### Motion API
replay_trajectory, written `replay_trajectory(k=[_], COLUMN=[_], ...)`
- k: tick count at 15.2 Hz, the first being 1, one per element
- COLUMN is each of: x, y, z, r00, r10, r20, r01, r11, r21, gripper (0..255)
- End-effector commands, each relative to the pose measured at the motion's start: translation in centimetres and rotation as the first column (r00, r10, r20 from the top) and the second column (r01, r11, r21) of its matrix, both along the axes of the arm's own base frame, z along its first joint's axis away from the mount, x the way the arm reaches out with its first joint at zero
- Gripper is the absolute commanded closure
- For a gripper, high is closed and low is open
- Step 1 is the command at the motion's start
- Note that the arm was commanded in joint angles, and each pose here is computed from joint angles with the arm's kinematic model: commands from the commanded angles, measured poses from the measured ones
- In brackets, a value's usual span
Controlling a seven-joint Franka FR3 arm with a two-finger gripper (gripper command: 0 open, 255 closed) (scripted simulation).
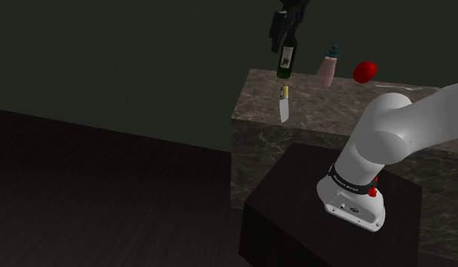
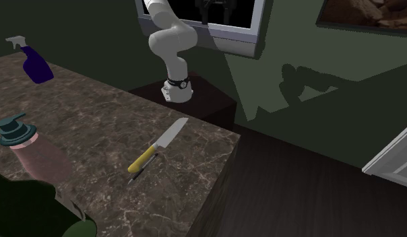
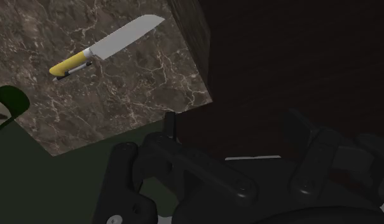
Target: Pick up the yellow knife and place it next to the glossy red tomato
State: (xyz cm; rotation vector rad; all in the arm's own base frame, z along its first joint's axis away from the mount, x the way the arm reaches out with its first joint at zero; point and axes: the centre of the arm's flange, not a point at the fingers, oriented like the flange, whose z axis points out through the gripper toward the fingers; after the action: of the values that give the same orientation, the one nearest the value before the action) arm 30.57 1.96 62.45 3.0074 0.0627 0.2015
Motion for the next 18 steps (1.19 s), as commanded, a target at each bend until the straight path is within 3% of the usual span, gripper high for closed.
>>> replay_trajectory(k=[1,5,9,13,18], x=[0.0,3.4,6.4,9.0,11.5], y=[0.0,-2.0,-4.5,-7.5,-11.6], z=[0.0,-3.7,-7.5,-11.3,-16.1], r00=[1.000,0.991,0.964,0.921,0.843], r10=[0.000,-0.131,-0.261,-0.386,-0.533], r20=[0.000,-0.022,-0.042,-0.060,-0.078], r01=[0.000,0.131,0.260,0.383,0.527], r11=[1.000,0.991,0.965,0.922,0.846], r21=[0.000,-0.014,-0.031,-0.051,-0.078], gripper=[0,0,0,0,0])
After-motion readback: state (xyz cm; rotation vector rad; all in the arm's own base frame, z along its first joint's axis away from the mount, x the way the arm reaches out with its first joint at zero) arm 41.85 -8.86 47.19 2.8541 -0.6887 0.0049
